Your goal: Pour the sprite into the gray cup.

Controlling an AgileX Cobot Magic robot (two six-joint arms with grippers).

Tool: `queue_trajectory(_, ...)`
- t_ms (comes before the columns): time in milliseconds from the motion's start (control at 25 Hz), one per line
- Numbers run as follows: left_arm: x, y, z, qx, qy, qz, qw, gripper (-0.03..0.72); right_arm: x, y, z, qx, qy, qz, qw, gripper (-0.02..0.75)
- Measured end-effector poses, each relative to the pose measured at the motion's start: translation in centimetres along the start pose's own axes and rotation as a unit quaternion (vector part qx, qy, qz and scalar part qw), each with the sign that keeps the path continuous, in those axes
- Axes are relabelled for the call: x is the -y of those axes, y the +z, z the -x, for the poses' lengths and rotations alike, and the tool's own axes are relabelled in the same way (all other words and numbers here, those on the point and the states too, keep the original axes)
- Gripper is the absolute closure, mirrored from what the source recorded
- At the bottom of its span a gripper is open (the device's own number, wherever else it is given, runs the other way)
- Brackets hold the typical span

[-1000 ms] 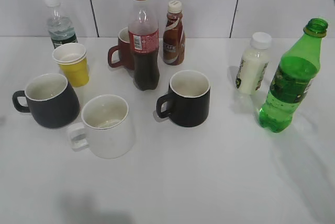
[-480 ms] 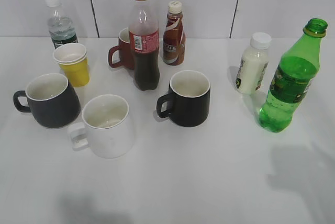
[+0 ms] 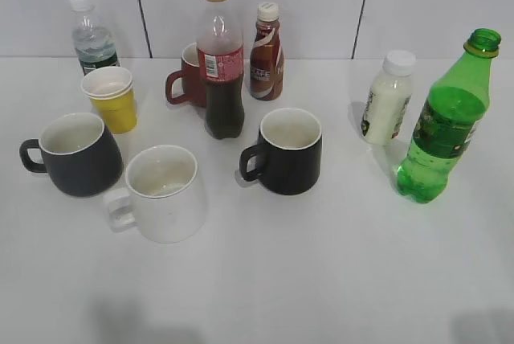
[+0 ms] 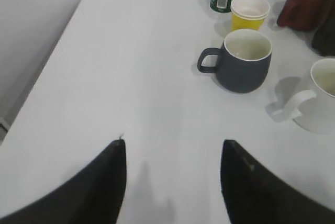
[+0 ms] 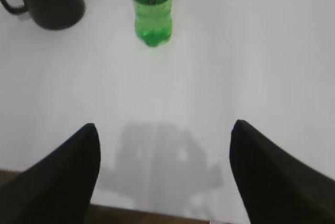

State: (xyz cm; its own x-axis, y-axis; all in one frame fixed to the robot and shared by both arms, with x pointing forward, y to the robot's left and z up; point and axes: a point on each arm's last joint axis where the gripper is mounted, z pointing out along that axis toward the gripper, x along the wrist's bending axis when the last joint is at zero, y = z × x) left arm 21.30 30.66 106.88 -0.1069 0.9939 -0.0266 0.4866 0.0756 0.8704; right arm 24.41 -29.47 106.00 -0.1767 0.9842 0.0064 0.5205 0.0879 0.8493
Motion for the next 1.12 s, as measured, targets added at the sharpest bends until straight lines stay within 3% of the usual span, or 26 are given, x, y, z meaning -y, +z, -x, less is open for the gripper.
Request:
queue_trajectory(80, 0.4, 0.5, 0.0, 0.0, 0.005, -0.009, 1.0, 0.246, 0.4, -0.2, 0.1, 0.004, -0.003, 0.019, 1.0, 0.162)
queue_trajectory(360, -0.2, 1.4, 0.2, 0.006, 0.01, 0.038, 0.999, 0.246, 0.5, 0.0, 0.1, 0.008, -0.007, 0.029, 1.0, 0.162)
queue_trajectory(1120, -0.2, 1.6, 0.2, 0.021, 0.02, 0.045, 0.999, 0.246, 0.8, -0.6, 0.1, 0.031, 0.004, 0.054, 0.998, 0.164)
